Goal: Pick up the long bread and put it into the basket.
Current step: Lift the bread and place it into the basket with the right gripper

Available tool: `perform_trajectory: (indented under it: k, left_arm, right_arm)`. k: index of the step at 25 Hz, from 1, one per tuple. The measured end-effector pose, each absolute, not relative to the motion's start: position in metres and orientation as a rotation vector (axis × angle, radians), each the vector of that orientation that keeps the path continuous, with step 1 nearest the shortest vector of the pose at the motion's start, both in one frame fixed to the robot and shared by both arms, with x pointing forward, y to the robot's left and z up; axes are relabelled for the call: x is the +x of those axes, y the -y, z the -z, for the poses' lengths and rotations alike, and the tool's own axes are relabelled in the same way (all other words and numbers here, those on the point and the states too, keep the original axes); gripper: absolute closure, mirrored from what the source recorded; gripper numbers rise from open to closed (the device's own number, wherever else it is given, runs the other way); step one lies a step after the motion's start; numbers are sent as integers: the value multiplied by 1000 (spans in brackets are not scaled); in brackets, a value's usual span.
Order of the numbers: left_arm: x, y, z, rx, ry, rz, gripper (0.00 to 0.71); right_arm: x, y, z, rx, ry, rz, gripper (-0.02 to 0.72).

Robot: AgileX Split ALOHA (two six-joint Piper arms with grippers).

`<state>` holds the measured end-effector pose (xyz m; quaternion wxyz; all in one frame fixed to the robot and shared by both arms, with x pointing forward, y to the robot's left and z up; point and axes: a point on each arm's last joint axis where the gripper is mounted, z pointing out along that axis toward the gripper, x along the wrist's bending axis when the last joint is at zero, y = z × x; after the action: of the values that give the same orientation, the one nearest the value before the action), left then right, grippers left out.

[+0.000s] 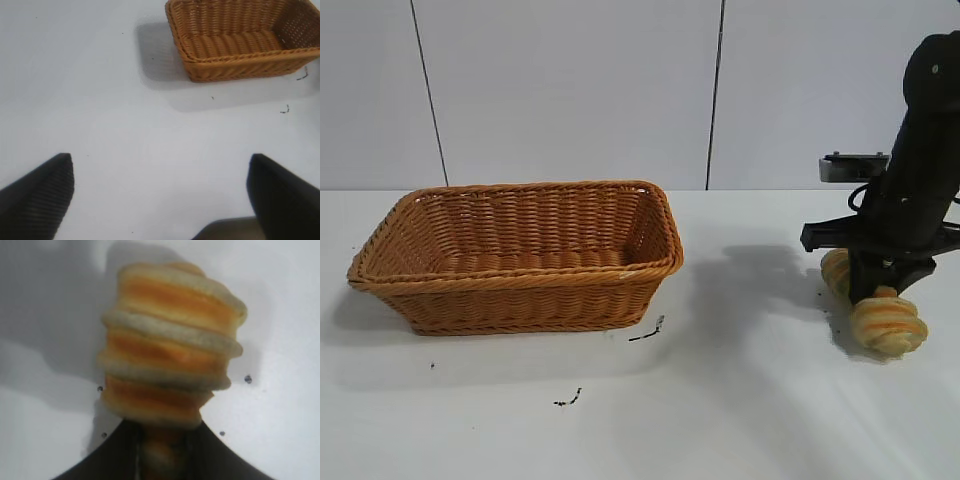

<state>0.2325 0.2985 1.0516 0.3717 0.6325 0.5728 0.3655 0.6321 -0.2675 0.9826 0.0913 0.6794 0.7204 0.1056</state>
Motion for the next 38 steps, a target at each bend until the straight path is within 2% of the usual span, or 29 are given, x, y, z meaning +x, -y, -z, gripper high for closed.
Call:
perform_trajectory:
  k: [8, 11, 14, 22, 28, 32, 38]
  left_arm:
    - [232, -298, -1052, 1622, -1469, -937, 18]
    - [232, -298, -1052, 1622, -1469, -937, 18]
    - [232, -298, -1052, 1622, -1469, -937, 18]
    - [232, -298, -1052, 1622, -1469, -937, 18]
    - [232, -298, -1052, 1622, -1469, -937, 18]
    - [232, -298, -1052, 1622, -1469, -937, 18]
    - [232, -298, -1052, 1622, -1469, -937, 18]
  right_arm:
    - [645, 265, -1053, 1965, -2091, -415, 604]
    - [650, 253, -1073, 1877, -2097, -464, 604]
    - [659, 226, -1087, 1780, -2143, -499, 604]
    - [684, 136, -1080, 1525, -2344, -537, 606]
    - [676, 63, -1062, 1190, -2560, -612, 606]
    - [669, 34, -1042, 941, -2674, -572, 606]
    - [671, 12, -1020, 428, -2742, -571, 606]
